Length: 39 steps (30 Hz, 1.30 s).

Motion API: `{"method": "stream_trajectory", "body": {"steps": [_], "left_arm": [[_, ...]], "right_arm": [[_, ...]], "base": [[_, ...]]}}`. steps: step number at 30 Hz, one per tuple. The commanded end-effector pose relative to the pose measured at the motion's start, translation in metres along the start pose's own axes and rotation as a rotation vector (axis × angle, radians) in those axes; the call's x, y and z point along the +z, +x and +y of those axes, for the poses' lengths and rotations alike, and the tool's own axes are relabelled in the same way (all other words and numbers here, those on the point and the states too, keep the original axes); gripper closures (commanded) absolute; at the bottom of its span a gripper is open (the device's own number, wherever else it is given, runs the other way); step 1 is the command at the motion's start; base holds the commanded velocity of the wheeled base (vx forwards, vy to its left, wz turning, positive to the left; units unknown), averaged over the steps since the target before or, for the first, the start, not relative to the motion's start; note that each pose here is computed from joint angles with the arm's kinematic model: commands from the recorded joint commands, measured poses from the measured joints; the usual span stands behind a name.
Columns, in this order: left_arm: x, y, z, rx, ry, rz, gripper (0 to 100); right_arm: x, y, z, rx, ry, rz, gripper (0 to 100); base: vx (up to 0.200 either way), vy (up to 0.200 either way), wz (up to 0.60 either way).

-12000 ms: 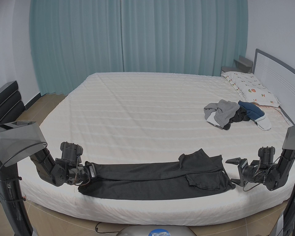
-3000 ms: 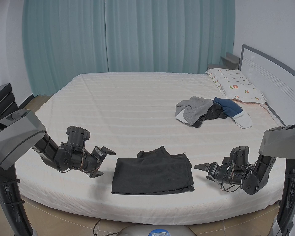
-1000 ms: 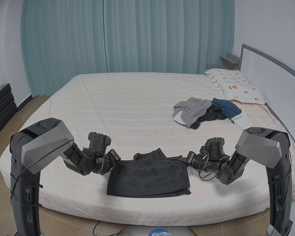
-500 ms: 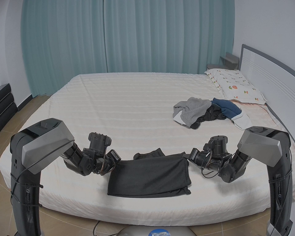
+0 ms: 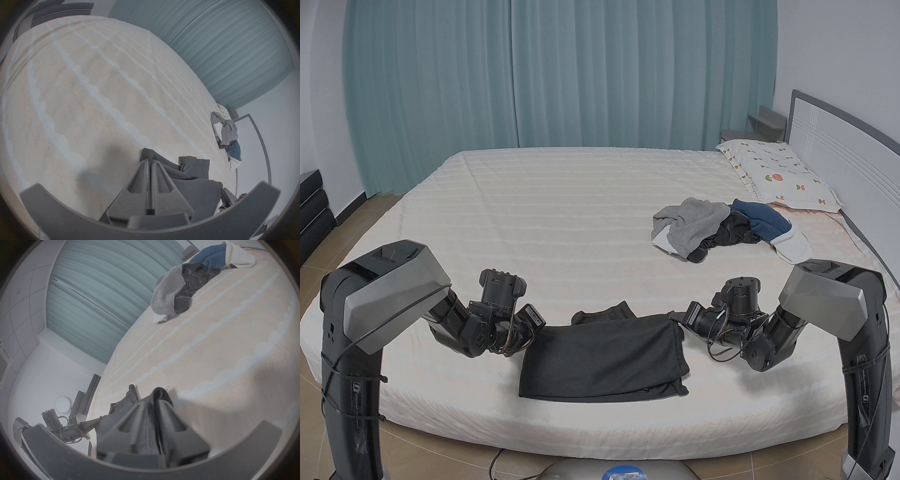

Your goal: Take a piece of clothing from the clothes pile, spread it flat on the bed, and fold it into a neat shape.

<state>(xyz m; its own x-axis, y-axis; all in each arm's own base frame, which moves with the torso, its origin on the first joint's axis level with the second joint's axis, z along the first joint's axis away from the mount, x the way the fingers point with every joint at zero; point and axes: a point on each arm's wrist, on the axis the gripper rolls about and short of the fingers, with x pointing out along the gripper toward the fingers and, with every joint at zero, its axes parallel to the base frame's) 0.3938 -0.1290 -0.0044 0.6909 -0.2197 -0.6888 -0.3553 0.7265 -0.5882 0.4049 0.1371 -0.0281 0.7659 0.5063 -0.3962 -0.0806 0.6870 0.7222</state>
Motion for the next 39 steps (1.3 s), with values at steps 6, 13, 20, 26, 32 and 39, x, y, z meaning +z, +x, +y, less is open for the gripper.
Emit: {"method": "stream_trajectory", "body": {"steps": [6, 13, 20, 26, 32, 39], "left_arm": [[0.000, -0.001, 0.000, -0.001, 0.000, 0.003, 100], [-0.001, -0.001, 0.001, 0.001, 0.000, 0.003, 100], [-0.001, -0.001, 0.001, 0.001, 0.000, 0.003, 100], [-0.001, -0.001, 0.000, -0.001, 0.000, 0.003, 100], [-0.001, -0.001, 0.000, -0.001, 0.000, 0.003, 100], [0.000, -0.001, 0.000, -0.001, 0.000, 0.003, 100]], "right_arm": [[-0.001, -0.038, 0.008, -0.012, -0.018, 0.019, 0], [-0.030, -0.065, 0.006, -0.052, -0.138, 0.142, 0], [-0.046, -0.067, 0.005, -0.059, -0.192, 0.197, 100], [-0.050, -0.074, 0.005, -0.068, -0.204, 0.217, 100], [-0.051, -0.084, 0.005, -0.099, -0.224, 0.251, 100], [-0.053, -0.087, 0.005, -0.102, -0.239, 0.261, 100]], "base": [[0.000, 0.000, 0.00], [0.000, 0.000, 0.00], [0.000, 0.000, 0.00], [0.000, 0.000, 0.00], [0.000, 0.000, 0.00], [0.000, 0.000, 0.00]]}}
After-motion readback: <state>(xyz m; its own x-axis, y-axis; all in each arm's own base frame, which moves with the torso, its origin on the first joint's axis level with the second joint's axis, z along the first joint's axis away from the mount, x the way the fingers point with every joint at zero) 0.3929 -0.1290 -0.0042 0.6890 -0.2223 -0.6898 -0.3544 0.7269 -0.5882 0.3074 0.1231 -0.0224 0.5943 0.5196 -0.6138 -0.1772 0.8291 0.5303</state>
